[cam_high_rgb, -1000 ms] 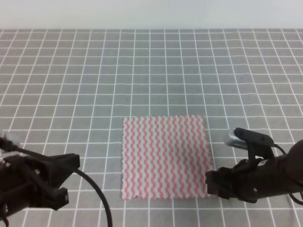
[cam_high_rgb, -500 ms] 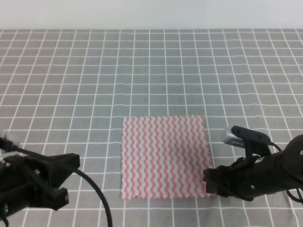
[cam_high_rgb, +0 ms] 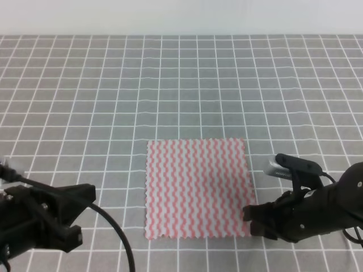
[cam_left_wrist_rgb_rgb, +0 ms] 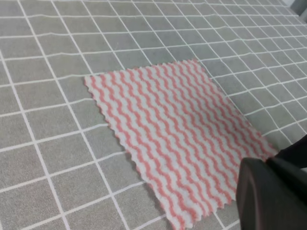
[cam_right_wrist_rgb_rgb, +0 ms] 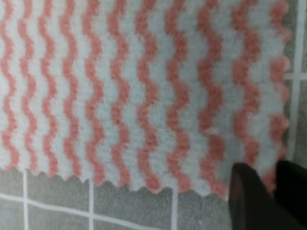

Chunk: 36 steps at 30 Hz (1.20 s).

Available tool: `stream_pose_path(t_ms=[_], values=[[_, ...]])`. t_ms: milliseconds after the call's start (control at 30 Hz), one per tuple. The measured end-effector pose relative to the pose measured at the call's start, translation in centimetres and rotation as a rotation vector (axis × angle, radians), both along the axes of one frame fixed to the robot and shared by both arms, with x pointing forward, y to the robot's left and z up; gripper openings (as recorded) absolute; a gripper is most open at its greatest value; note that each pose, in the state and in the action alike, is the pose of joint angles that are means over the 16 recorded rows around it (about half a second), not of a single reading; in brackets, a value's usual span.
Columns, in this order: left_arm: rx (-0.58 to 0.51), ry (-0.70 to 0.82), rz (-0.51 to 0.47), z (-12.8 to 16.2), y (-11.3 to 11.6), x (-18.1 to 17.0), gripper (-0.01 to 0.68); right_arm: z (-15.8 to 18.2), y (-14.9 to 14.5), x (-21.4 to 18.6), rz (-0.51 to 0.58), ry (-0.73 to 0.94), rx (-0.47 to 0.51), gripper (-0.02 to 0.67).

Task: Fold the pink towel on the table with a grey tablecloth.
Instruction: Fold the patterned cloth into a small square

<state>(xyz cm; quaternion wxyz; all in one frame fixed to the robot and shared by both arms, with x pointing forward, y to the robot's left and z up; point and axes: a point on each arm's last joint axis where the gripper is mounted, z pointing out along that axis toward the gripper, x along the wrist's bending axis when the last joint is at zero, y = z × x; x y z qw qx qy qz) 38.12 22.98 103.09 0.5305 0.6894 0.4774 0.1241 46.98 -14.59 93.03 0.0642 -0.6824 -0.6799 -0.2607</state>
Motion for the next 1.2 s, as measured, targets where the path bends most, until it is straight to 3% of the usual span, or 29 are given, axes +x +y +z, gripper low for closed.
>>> stream_pose_path(t_ms=[233,400,833,1200], values=[[0.009,-0.002,-0.004,0.0,0.0,0.0,-0.001,0.0,0.0,0.0,0.004,-0.006,-0.004,0.011],[0.033,-0.013,-0.016,-0.1,0.0,0.0,-0.001,0.6,0.1,0.4,0.003,-0.035,0.003,-0.007],[0.093,-0.023,-0.073,-0.8,-0.4,0.5,-0.001,3.3,0.8,2.1,-0.005,-0.157,0.040,-0.013],[0.141,-0.029,-0.172,-2.8,-2.8,2.0,-0.001,4.2,1.4,3.6,-0.012,-0.212,0.050,-0.014]])
